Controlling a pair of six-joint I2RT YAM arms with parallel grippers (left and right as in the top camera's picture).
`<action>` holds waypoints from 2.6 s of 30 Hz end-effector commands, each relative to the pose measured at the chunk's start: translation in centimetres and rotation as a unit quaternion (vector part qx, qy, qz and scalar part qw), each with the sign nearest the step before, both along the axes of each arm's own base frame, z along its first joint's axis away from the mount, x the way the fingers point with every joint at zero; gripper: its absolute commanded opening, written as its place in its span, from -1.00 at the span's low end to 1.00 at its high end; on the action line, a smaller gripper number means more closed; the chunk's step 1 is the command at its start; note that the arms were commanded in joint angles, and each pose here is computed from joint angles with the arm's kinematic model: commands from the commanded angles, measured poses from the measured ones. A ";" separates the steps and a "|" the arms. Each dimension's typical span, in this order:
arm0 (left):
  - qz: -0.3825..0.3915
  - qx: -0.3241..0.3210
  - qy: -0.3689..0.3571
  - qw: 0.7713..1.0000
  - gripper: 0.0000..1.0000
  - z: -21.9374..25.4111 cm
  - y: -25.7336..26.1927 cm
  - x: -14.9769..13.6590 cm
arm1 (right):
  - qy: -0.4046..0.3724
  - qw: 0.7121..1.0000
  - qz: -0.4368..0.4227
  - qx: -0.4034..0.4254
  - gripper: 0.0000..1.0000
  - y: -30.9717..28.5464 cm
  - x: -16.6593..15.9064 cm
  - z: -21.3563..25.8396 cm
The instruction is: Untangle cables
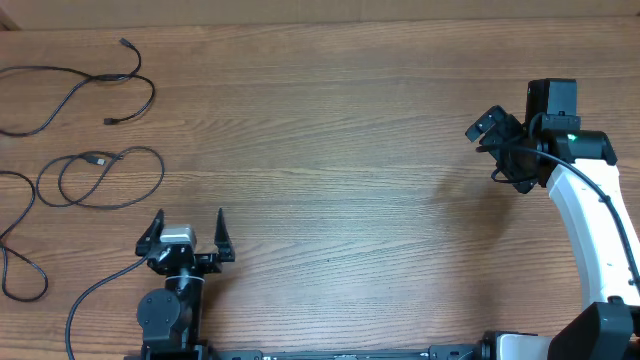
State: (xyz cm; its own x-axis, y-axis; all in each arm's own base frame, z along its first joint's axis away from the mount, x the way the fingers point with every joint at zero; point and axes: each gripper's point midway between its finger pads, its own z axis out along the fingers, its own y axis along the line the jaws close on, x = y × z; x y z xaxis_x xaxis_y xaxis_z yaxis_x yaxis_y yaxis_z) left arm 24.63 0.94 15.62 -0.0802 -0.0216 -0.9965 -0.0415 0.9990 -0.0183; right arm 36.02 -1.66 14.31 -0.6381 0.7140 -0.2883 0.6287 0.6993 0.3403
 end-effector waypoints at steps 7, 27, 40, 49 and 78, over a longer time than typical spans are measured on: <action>0.028 0.006 -0.001 1.000 0.99 -0.1 1.0 -0.1 | -0.010 1.000 -0.005 -0.005 1.00 -0.4 0.1 0.6; 0.012 0.003 -0.003 1.000 0.99 0.0 0.5 -0.1 | -0.010 1.000 -0.005 -0.005 1.00 -0.4 0.1 0.6; 0.012 0.003 -0.002 1.000 0.99 0.0 0.5 -0.1 | -0.010 1.000 -0.005 -0.005 1.00 -0.4 0.1 0.6; 0.012 0.003 -0.002 1.000 0.99 0.0 0.5 -0.1 | -0.010 1.000 -0.005 -0.005 1.00 -0.4 0.1 0.6; 0.012 0.003 -0.002 1.000 0.99 0.0 0.5 -0.1 | -0.137 0.985 -0.042 -0.100 1.00 -3.0 -5.6 8.9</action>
State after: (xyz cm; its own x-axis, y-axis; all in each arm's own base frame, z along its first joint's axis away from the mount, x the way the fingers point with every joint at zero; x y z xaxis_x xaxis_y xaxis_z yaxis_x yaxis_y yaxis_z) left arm 24.59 1.48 15.52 -0.0830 -0.0213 -0.9963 -0.0727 0.9972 -0.0153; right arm 31.47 -3.86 23.10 -0.4992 0.6843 -0.5315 0.5899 0.7177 0.3700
